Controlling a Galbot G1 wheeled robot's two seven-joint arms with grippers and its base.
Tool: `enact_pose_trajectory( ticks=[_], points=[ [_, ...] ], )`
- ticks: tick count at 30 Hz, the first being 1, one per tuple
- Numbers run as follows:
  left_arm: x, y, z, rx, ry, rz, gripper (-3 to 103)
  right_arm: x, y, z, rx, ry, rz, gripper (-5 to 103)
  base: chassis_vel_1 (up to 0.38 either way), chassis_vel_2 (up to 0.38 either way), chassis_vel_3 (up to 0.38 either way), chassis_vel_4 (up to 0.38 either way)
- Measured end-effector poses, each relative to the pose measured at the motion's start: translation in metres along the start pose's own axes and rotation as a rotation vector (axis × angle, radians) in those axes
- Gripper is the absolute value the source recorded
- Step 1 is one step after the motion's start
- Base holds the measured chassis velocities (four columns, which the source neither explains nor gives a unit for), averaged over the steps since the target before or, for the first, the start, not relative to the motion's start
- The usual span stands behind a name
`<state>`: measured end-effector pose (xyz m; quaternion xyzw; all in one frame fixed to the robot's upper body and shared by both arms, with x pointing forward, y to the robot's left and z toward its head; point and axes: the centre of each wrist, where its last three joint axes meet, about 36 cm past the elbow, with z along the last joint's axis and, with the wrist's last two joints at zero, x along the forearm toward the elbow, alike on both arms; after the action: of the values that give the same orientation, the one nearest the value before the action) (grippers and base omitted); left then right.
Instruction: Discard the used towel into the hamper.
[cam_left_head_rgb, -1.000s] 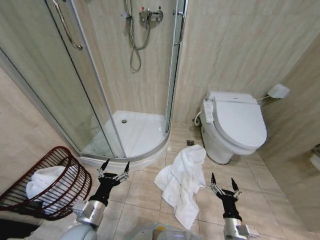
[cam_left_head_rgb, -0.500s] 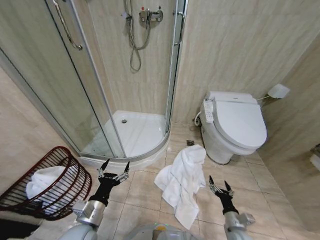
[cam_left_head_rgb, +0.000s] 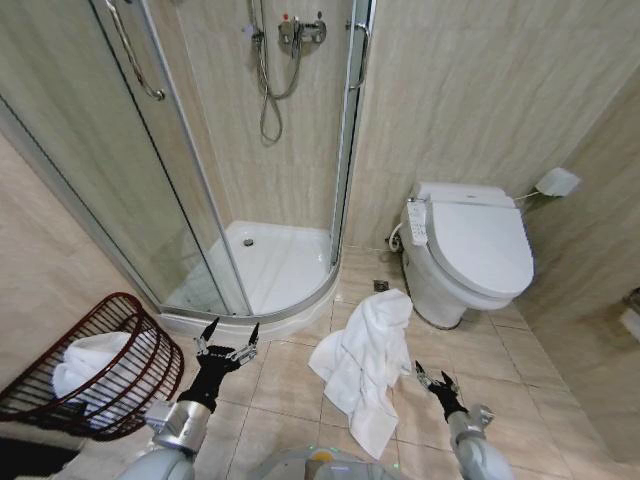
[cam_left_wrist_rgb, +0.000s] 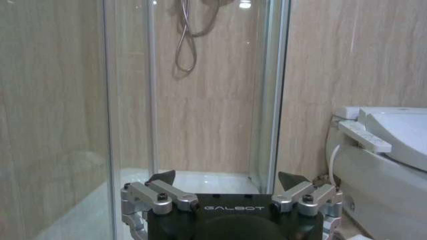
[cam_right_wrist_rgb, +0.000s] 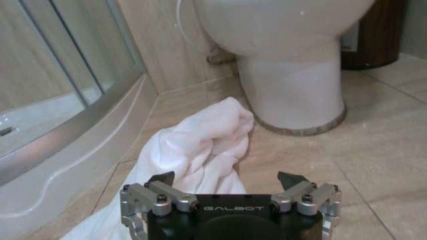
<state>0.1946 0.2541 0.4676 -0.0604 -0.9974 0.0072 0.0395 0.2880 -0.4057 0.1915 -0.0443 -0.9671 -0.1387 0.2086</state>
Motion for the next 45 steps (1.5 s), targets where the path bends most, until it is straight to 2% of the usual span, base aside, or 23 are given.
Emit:
enact_pose_trajectory(
  ticks=[5,9,15,22,25,28,31,32,34,35,39,45],
  points=[
    [0.000,0.000,0.000,0.000,0.000,0.000,100,-0.018,-0.004,0.003,0.037,-0.031,-0.025,100,0.000,0.000,0.000,0.000],
    [0.000,0.000,0.000,0.000,0.000,0.000,100,-0.030,0.010,0.001,0.041,-0.050,-0.068,100,0.000,0.000,0.000,0.000],
    [0.000,0.000,0.000,0.000,0.000,0.000,100,-0.032,0.014,0.004,0.055,-0.055,-0.103,100,0.000,0.000,0.000,0.000],
    [0.000,0.000,0.000,0.000,0.000,0.000,100,-0.039,0.010,0.007,0.146,-0.060,-0.153,100,-0.094,0.078,0.063,-0.087],
    [0.000,0.000,0.000,0.000,0.000,0.000,100,-0.048,0.013,0.007,0.161,-0.091,-0.169,100,-0.168,0.147,0.129,-0.154],
    [0.000,0.000,0.000,0.000,0.000,0.000,100,-0.052,0.020,0.008,0.158,-0.103,-0.204,100,-0.116,0.165,0.128,-0.096],
    [0.000,0.000,0.000,0.000,0.000,0.000,100,-0.051,0.048,0.002,0.097,-0.038,-0.291,100,-0.095,0.088,0.043,-0.008],
    [0.000,0.000,0.000,0.000,0.000,0.000,100,-0.051,0.048,0.002,0.097,-0.038,-0.291,100,-0.070,0.067,-0.036,-0.001],
    [0.000,0.000,0.000,0.000,0.000,0.000,100,-0.052,0.070,0.001,0.066,0.013,-0.314,100,-0.007,-0.006,-0.032,-0.003],
    [0.000,0.000,0.000,0.000,0.000,0.000,100,-0.052,0.070,0.001,0.066,0.013,-0.314,100,-0.014,-0.012,-0.065,-0.006],
    [0.000,0.000,0.000,0.000,0.000,0.000,100,-0.073,0.096,0.005,0.088,0.093,-0.253,100,0.051,-0.014,-0.060,-0.004],
    [0.000,0.000,0.000,0.000,0.000,0.000,100,-0.097,0.098,0.008,0.063,0.147,-0.187,100,0.005,-0.005,-0.010,0.004]
  ],
)
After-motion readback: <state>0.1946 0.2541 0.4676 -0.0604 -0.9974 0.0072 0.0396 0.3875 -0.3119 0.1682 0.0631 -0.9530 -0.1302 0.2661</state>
